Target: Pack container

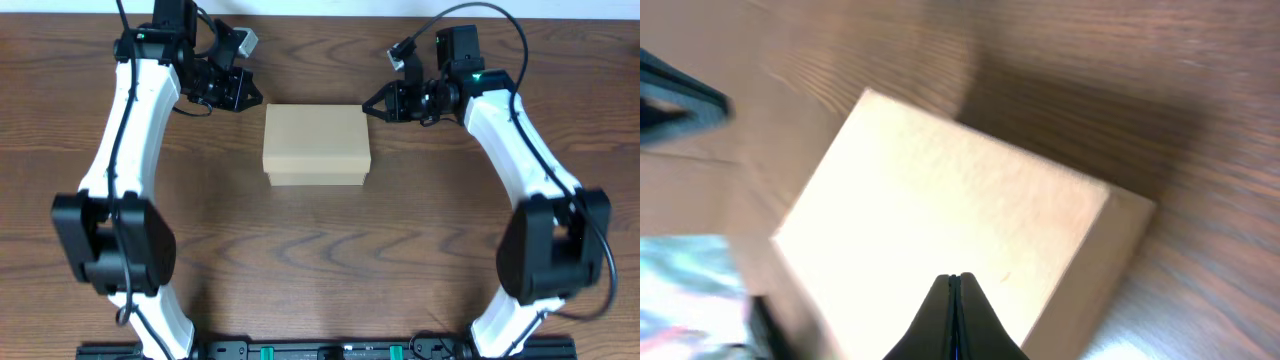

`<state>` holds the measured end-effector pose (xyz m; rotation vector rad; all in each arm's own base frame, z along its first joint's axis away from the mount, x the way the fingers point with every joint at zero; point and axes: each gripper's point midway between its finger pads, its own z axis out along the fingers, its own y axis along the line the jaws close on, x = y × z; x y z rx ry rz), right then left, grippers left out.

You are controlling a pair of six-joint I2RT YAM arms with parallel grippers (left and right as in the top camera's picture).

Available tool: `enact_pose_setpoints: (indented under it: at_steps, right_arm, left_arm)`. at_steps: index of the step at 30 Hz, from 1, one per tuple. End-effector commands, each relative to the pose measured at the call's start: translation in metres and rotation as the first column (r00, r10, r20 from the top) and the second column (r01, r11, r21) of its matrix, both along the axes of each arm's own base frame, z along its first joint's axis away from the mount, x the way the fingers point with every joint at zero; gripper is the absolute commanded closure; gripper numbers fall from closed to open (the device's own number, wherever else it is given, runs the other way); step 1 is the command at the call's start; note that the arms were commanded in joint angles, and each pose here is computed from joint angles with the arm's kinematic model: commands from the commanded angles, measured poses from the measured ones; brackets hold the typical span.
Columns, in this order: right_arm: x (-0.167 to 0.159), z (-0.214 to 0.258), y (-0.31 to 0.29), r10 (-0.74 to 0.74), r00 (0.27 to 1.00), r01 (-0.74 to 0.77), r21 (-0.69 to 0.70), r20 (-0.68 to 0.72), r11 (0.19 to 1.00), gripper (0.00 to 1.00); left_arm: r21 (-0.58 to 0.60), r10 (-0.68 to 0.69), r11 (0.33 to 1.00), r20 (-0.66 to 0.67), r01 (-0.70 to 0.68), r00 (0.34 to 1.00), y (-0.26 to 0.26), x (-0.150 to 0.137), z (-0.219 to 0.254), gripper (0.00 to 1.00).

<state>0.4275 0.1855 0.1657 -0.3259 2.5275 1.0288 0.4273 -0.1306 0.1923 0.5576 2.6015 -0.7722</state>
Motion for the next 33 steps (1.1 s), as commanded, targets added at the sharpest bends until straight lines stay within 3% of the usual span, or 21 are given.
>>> enact_pose_setpoints:
  at_steps: [1, 6, 14, 22, 27, 33]
  right_arm:
    - [-0.005, 0.035, -0.009, 0.004, 0.985, 0.023, -0.157, 0.172, 0.987, 0.99]
    - [-0.029, 0.020, 0.001, 0.043, 0.994, -0.016, -0.243, 0.104, 0.970, 0.99]
    - [-0.055, -0.039, 0.013, 0.090, 0.995, -0.101, -0.312, -0.048, 0.945, 0.99]
    - [-0.073, -0.076, 0.008, 0.090, 0.986, -0.131, -0.329, -0.138, 0.935, 0.99]
    - [-0.064, -0.059, 0.010, 0.089, 0.992, -0.113, -0.319, -0.089, 0.941, 0.99]
    - [-0.049, 0.013, 0.002, 0.060, 0.995, -0.034, -0.286, 0.080, 0.958, 0.99]
  left_arm:
    - [0.130, -0.055, 0.991, 0.140, 0.036, 0.989, 0.005, -0.012, 0.035, 0.94]
    - [0.168, -0.080, 0.984, 0.086, 0.064, 0.993, -0.007, -0.026, 0.022, 0.94]
    - [0.162, -0.093, 0.981, -0.107, 0.110, 0.990, -0.026, -0.049, -0.062, 0.94]
    - [0.161, -0.043, 0.984, -0.208, 0.077, 0.977, -0.026, -0.071, -0.105, 0.94]
    - [0.157, -0.015, 0.987, -0.197, 0.046, 0.980, -0.025, -0.069, -0.094, 0.94]
    - [0.155, 0.008, 0.988, -0.036, -0.002, 0.999, -0.020, -0.069, -0.019, 0.94]
